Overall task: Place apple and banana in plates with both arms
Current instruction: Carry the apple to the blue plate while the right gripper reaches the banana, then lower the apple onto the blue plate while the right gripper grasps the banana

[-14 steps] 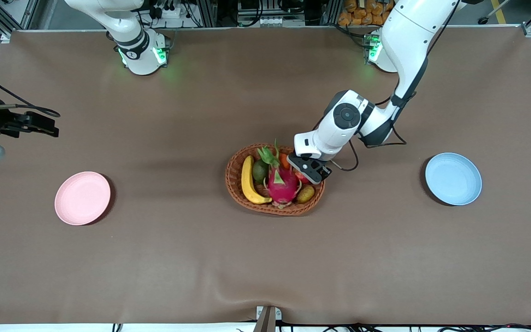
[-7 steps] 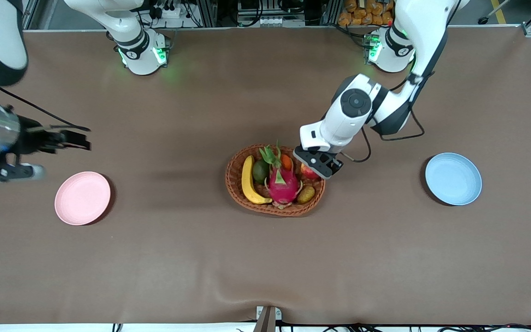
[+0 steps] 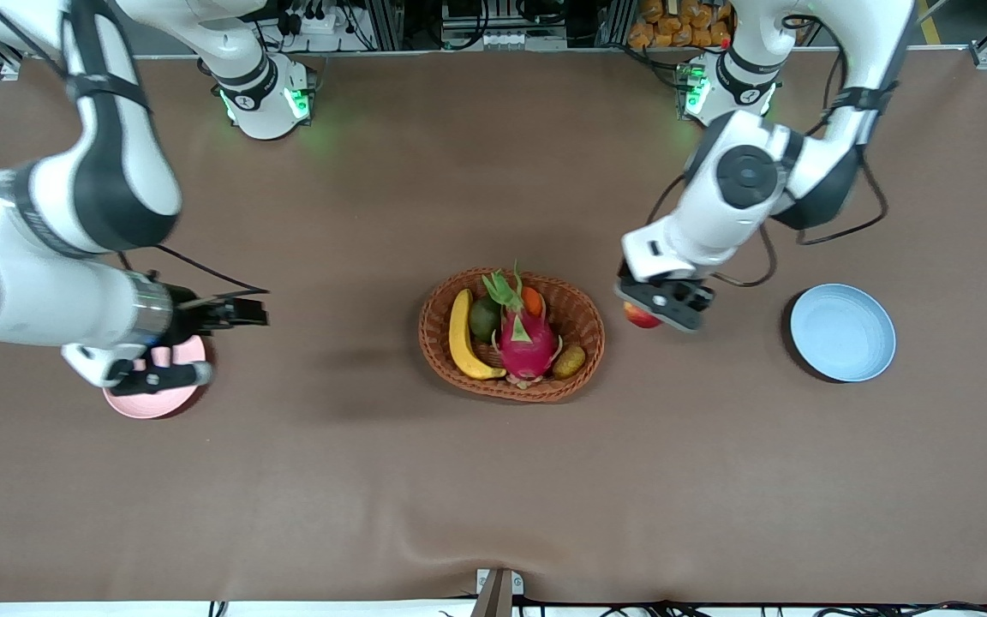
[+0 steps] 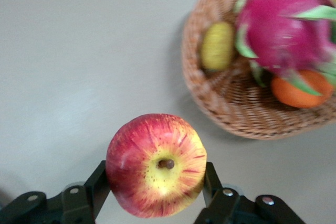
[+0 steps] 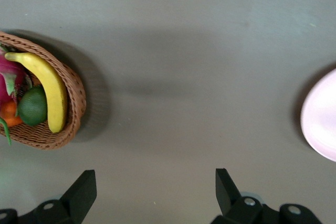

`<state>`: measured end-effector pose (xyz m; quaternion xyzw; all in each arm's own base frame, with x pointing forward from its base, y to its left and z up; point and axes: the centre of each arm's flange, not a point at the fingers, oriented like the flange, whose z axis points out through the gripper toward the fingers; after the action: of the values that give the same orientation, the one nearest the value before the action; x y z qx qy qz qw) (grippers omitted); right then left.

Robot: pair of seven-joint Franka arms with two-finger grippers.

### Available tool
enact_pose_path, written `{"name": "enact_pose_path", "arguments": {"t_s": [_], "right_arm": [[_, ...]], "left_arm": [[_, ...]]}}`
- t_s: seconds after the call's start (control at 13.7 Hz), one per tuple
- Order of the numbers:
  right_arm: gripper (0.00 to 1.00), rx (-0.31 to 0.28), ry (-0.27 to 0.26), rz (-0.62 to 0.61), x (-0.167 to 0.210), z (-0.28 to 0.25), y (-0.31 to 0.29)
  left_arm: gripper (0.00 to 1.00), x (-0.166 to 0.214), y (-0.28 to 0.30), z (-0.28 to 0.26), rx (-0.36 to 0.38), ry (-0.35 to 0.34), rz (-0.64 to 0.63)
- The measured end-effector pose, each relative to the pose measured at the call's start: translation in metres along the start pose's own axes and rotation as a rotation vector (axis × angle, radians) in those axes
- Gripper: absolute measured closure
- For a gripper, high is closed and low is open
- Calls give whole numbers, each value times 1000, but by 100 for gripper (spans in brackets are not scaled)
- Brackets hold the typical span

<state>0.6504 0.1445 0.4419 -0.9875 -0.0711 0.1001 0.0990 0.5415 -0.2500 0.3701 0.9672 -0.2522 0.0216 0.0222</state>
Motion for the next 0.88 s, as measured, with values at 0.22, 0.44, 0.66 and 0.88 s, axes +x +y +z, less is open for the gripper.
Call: {"name": "enact_pose_path", "arguments": {"t_s": [0.22,0.44,0.66,0.88], "right_arm": [[0,-10,53,-55,22,40,-41],[0,-21,77,-121,34,81,-88],[0,-29,121,-179,39,116,-133],[0,-33,142,-203,43,141,-151]], "left_arm": [[26,-11,-61,0,7,-5,-100],[26,-32,-116,9,9,-29,-169],[26,-59,-182,14,7,-42,-199],[26,-97,-249,27,-10,-65,-207]]}}
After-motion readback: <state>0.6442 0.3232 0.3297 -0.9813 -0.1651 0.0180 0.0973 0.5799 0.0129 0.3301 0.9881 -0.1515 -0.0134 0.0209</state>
